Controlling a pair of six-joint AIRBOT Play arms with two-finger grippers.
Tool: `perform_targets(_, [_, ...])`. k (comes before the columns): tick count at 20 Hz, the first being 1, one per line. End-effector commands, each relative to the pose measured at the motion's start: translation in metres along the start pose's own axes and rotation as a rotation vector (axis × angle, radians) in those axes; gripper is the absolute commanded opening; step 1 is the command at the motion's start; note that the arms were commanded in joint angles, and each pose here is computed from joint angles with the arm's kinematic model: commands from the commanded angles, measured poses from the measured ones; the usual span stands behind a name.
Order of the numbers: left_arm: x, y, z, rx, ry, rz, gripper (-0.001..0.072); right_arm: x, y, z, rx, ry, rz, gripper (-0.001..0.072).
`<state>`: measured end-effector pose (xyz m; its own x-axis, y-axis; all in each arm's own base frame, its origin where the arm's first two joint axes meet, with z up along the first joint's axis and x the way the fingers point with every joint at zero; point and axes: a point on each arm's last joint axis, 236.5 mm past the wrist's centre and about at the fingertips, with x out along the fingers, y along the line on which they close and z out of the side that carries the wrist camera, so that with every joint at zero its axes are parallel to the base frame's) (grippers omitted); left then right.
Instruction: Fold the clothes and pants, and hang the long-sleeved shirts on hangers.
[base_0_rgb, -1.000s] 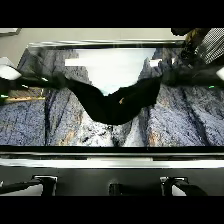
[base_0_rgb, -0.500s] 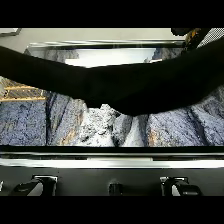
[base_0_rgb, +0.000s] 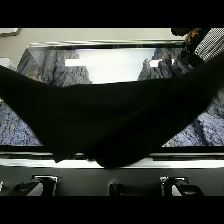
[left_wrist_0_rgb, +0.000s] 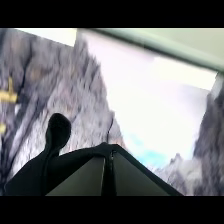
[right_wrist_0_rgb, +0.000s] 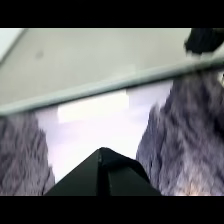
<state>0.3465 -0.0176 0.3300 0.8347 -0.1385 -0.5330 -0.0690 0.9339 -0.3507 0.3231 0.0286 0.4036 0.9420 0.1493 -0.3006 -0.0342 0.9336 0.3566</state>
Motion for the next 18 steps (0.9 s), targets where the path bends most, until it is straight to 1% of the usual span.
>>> perform_targets(1, [0.112,0.02,-0.068,-0.019,0.302,0.032,0.0014,0.134,-0.024,-0.082,0.105,0.365,0.021,0.0027])
perform_targets(4, [0.215,0.043,-0.128,-0.053,0.476,0.073,0.0015,0.255,-0.063,-0.154,0.188,0.511,0.011,0.0027])
perform_targets(6, [0.27,0.053,-0.165,-0.072,0.552,0.088,0.0015,0.31,-0.082,-0.203,0.279,0.576,0.015,0.0027])
perform_targets(9, [0.322,0.062,-0.217,-0.139,0.652,0.086,0.0015,0.352,-0.097,-0.269,0.386,0.681,0.025,0.0028])
perform_targets(11, [0.339,0.07,-0.242,-0.168,0.704,0.096,0.0015,0.363,-0.105,-0.3,0.415,0.739,0.021,0.0029])
perform_targets(12, [0.343,0.074,-0.251,-0.171,0.724,0.104,0.0015,0.364,-0.107,-0.308,0.422,0.757,0.016,0.0062])
perform_targets(13, [0.345,0.076,-0.256,-0.173,0.734,0.108,0.0015,0.362,-0.107,-0.312,0.422,0.773,0.017,0.0171])
perform_targets(14, [0.346,0.077,-0.257,-0.171,0.735,0.11,0.0015,0.357,-0.105,-0.312,0.418,0.79,0.023,0.0245])
perform_targets(15, [0.345,0.077,-0.254,-0.162,0.731,0.105,0.0015,0.347,-0.105,-0.308,0.397,0.812,0.039,0.0284])
perform_targets(16, [0.344,0.077,-0.252,-0.15,0.732,0.099,0.0015,0.33,-0.106,-0.303,0.358,0.852,0.063,0.0347])
perform_targets(17, [0.342,0.077,-0.249,-0.148,0.735,0.099,0.0015,0.311,-0.108,-0.297,0.32,0.895,0.09,0.0376])
perform_targets(18, [0.339,0.078,-0.245,-0.149,0.741,0.1,0.0015,0.286,-0.111,-0.291,0.28,0.947,0.118,0.038])
